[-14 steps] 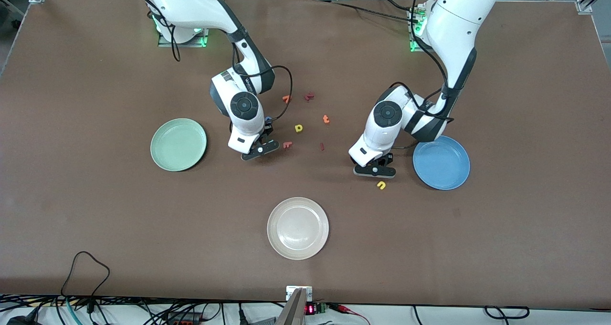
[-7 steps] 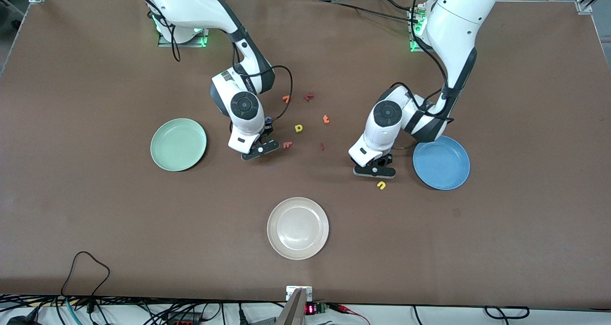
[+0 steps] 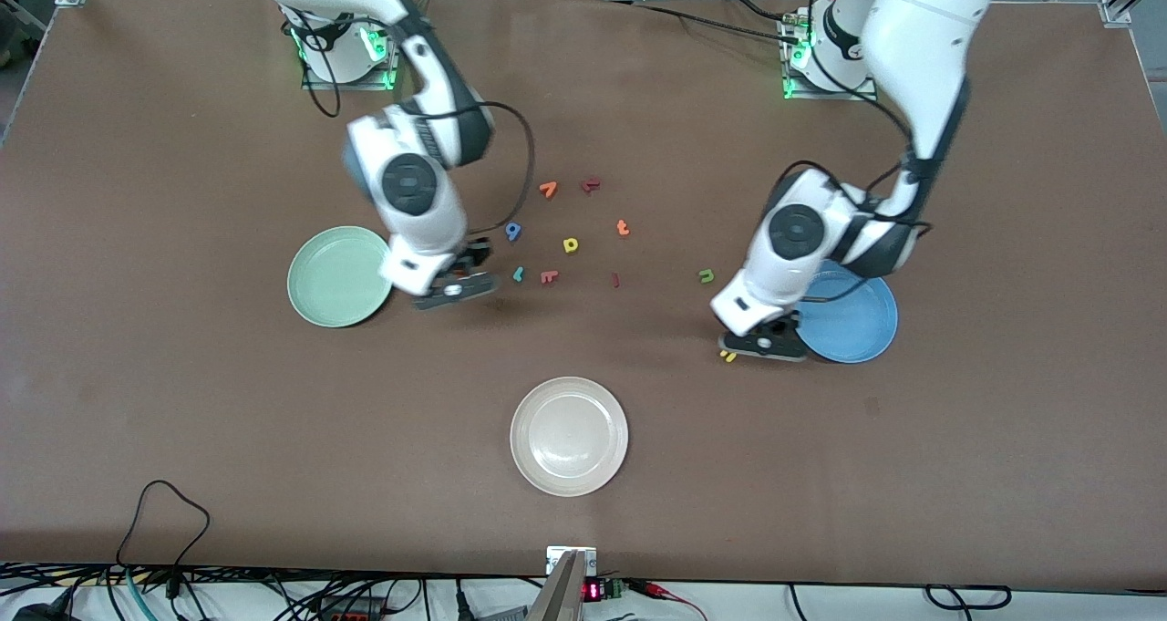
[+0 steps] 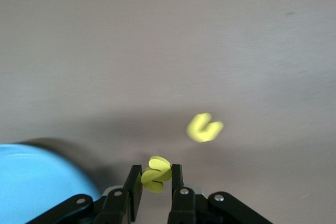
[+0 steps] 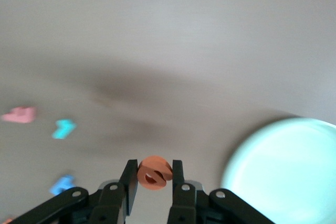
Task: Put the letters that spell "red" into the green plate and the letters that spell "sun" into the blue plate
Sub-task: 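Place the 2 and e on the blue and green plates with both grippers, then grasp the green u and blue 6 with the left and right grippers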
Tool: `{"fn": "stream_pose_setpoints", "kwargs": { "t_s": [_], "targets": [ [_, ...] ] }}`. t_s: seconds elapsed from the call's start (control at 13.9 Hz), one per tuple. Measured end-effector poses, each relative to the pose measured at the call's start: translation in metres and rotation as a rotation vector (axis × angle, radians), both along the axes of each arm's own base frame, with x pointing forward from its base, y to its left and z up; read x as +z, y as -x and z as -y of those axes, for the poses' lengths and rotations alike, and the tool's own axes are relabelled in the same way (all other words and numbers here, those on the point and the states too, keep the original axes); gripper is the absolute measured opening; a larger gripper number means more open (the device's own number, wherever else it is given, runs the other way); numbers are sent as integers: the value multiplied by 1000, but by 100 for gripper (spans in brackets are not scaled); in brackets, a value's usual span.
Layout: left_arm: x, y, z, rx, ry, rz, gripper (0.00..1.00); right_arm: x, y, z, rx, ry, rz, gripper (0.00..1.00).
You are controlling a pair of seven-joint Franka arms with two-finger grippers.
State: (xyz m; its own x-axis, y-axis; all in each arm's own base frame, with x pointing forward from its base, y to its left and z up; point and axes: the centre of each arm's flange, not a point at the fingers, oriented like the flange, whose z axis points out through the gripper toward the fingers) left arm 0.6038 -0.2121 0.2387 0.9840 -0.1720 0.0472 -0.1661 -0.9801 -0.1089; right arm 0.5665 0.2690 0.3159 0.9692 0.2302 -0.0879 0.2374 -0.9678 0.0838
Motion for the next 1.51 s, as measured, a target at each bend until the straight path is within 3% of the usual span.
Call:
{"fn": "stream_pose_setpoints", "kwargs": {
  "t_s": [0.14, 0.36, 0.5, 0.72, 0.94, 1.08, 1.29, 1.44, 1.51],
  "targets": [
    [20, 1, -29, -16, -53, -73, 27, 14, -21, 72, -106, 15, 1, 30],
    [24, 22, -61, -6, -101, -172, 27, -10, -27, 139, -204, 39, -17, 30],
    [4, 36, -86, 17, -104, -212, 27, -38, -23, 158, -229, 45, -9, 30],
    [-26, 55, -106, 26, -77, -207, 27, -91, 0, 166, -223, 45, 35, 30],
    [-27, 56, -104, 19, -69, -193, 51, -114, 17, 166, -256, 51, 42, 33],
    [-15, 51, -99, 12, -62, -168, 70, -95, 11, 156, -279, 39, 54, 51],
    [6, 51, -75, -7, -42, -131, 95, -20, -1, 108, -237, 27, 0, 81],
    [18, 62, -35, 55, -12, -111, 91, 13, 9, 50, -150, 8, 2, 93],
    [20, 73, -10, 101, 0, -110, 91, 14, 20, 19, -115, -5, 0, 87]
  ]
}}
